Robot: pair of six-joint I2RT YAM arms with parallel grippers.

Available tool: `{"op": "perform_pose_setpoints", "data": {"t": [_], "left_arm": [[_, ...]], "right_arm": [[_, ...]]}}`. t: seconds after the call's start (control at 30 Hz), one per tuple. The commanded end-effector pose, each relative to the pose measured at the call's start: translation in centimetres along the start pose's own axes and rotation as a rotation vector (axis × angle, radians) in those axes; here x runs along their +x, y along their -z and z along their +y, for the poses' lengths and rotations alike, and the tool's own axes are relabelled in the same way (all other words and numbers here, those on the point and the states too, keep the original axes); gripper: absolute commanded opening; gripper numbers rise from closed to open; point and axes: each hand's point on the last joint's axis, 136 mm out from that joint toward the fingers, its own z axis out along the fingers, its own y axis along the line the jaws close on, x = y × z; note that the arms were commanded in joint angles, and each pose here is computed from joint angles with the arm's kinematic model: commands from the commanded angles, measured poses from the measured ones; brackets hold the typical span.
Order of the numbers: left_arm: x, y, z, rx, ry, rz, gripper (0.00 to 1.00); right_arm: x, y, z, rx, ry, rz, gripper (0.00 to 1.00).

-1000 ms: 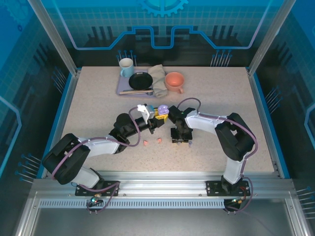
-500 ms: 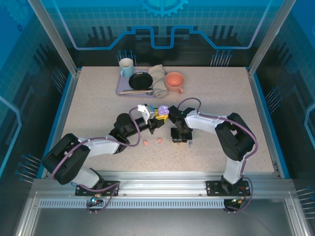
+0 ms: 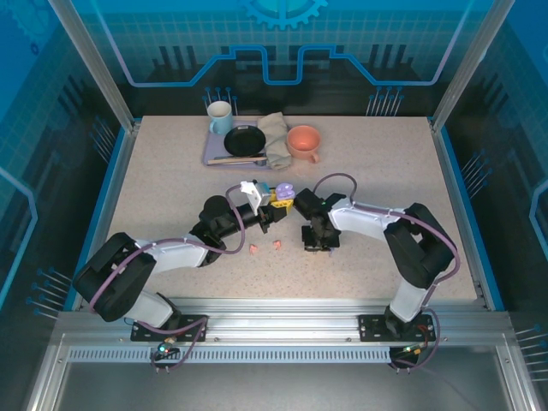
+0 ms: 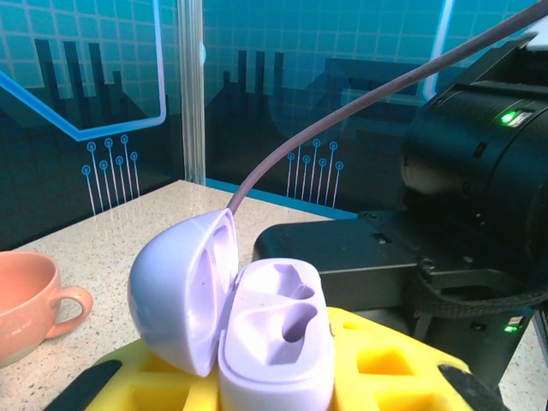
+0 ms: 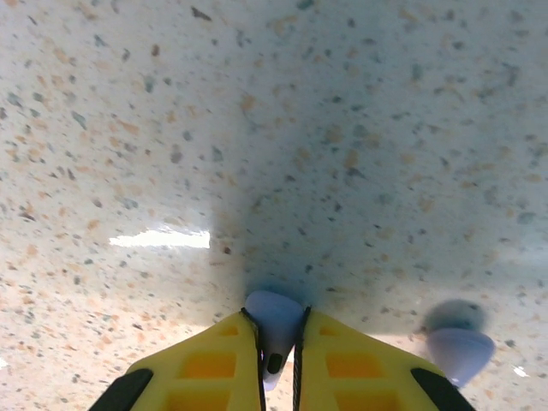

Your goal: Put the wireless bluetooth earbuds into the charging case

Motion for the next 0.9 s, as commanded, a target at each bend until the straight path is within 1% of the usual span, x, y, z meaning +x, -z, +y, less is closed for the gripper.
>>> {"op": "perform_pose_setpoints", "data": {"t": [0.0, 0.1, 0.17, 0.3, 0.57, 0.67, 0.77, 0.87], "left_arm": [[-2.4, -0.2, -0.5, 0.030, -0.032, -0.048, 0.00], [-2.4, -0.1, -0.6, 0.029, -0.031, -0.044, 0.00], [-2.4, -0.1, -0.6, 0.030, -0.029, -0.040, 0.00], [-2.5, 0.0, -0.7, 0.030, -0.025, -0.037, 0.00], [-2.7, 0.1, -0.7, 0.030, -0.024, -0.039, 0.00], [-2.8, 0.1, -0.7, 0.031, -0.028, -0.042, 0.00], [-2.9, 0.1, -0.7, 0.031, -0.029, -0.044, 0.00], [-2.9, 0.1, -0.8, 0.033, -0.031, -0.047, 0.00]], "right_arm": [[-0.2, 0.7, -0.2, -0.010, 0.025, -0.056, 0.14], [-0.7, 1.0, 0.0, -0.043, 0.060, -0.103, 0.14], [-0.8, 1.2, 0.0, -0.052, 0.077, -0.111, 0.14], [-0.8, 1.0, -0.2, -0.018, 0.102, -0.076, 0.14], [0.0, -0.4, 0.8, -0.026, 0.161, 0.019, 0.15], [0.2, -0.6, 0.5, -0.010, 0.158, 0.035, 0.19], [0.1, -0.2, 0.4, -0.008, 0.140, 0.025, 0.28], [-0.1, 0.4, 0.6, -0.019, 0.104, 0.013, 0.31]]}}
